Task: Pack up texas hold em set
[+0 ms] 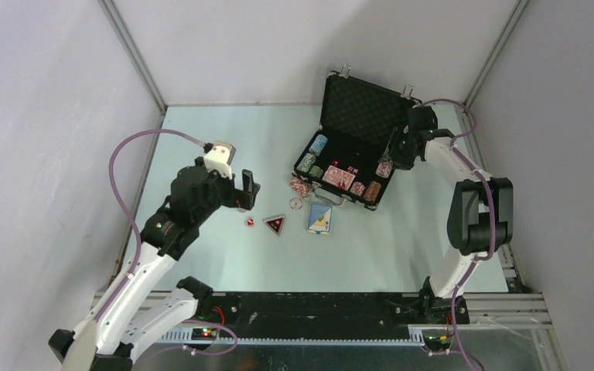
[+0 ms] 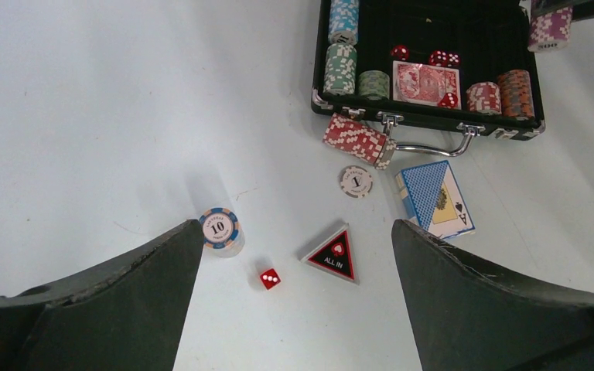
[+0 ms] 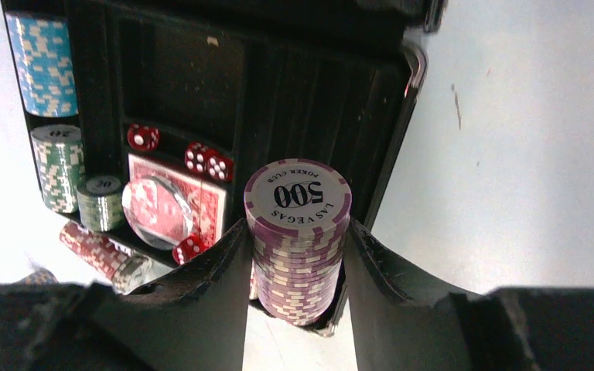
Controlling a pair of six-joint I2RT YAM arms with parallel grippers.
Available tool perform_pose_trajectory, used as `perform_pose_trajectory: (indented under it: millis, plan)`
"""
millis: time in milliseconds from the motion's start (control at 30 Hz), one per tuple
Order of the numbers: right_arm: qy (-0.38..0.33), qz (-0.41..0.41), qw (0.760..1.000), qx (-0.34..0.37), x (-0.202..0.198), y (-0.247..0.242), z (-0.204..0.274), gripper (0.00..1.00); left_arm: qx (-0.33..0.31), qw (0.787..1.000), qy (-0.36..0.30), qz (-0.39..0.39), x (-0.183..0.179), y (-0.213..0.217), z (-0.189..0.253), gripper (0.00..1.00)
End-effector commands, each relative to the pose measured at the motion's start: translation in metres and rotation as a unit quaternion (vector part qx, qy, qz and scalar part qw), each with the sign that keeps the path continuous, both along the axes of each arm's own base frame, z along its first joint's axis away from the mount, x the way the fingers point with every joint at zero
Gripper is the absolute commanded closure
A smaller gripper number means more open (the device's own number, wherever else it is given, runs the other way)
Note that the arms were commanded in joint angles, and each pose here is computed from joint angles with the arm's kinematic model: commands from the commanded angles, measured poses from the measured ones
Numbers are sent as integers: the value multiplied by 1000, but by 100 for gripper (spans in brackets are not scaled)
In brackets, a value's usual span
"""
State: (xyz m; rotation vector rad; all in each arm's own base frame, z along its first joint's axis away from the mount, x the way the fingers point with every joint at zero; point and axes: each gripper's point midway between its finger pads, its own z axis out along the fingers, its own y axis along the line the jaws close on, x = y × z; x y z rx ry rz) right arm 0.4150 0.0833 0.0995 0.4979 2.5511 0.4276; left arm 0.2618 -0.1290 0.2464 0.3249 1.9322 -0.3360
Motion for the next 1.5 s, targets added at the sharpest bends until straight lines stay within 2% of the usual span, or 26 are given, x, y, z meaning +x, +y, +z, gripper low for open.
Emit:
perform_pose_trajectory:
  millis: [0,267,333,367,433,500,667,933,1300,1467]
  plan:
    - [-54,4,998,-17,33,-4,23,61,-2,1000,0,17,-4,7,2,0]
    - [-27,-7,1000,-11,35,-2,-1,57,-12,999,13,47,-4,13,-6,0]
    - [-20,-13,1000,-8,36,-2,-5,49,-22,996,26,80,-1,19,-12,0]
    - [-17,-16,1000,-7,35,-2,-7,37,-25,995,30,89,0,21,-13,0]
    - [-14,-18,1000,-5,34,-2,-8,25,-26,994,44,100,1,22,-17,0]
    - [-17,-19,1000,-5,34,-2,-5,19,-23,991,56,120,3,27,-21,0]
    - [-42,-20,999,-5,32,-5,22,18,-26,981,82,174,9,43,-29,0]
    - [-78,26,997,-12,11,19,64,22,-37,974,130,184,25,41,-53,0]
    - [-96,86,992,11,-17,54,94,26,20,945,224,237,60,59,-111,0]
    - [-102,106,989,4,-32,63,97,26,19,934,280,220,69,51,-140,3]
